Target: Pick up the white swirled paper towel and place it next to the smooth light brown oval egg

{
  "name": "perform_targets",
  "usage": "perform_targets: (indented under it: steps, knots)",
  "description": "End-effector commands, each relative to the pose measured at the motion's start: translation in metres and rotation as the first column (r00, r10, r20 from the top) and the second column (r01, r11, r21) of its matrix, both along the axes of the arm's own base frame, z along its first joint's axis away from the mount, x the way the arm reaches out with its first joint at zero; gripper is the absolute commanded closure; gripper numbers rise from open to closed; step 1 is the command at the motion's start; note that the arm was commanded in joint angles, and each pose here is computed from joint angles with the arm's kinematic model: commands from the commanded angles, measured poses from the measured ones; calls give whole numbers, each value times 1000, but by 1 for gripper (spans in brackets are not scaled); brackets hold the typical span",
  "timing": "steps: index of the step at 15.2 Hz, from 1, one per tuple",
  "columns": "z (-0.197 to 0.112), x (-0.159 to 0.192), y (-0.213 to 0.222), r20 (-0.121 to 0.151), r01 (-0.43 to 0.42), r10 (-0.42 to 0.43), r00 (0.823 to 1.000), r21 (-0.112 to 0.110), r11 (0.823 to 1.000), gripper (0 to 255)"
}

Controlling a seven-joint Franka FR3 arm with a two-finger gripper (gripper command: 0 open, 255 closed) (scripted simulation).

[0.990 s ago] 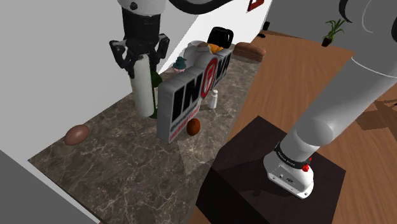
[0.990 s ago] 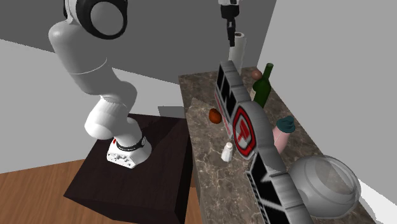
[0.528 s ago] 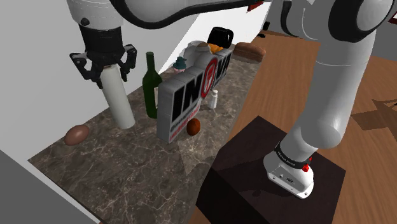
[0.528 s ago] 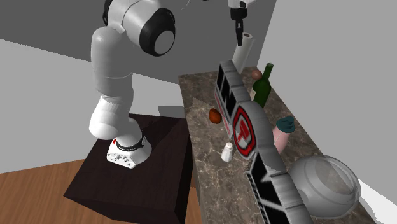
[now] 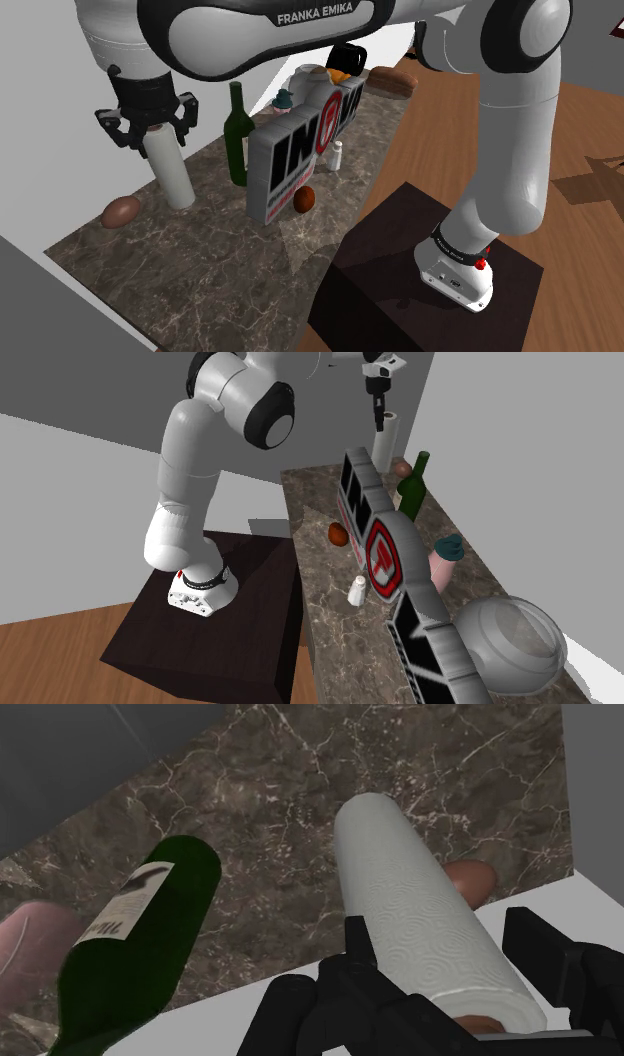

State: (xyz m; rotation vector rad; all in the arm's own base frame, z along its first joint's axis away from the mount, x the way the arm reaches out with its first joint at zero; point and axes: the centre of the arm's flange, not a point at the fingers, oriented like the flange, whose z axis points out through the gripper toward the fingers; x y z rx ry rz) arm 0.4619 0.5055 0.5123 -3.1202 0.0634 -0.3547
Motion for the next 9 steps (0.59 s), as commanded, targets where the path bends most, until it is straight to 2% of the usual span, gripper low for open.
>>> perform_targets:
  steps: [1, 9]
  knots:
    - [-11, 0, -1, 0, 0, 0, 1000, 0, 1000, 255]
    - [-53, 0, -1, 0, 0, 0, 1000, 0, 1000, 255]
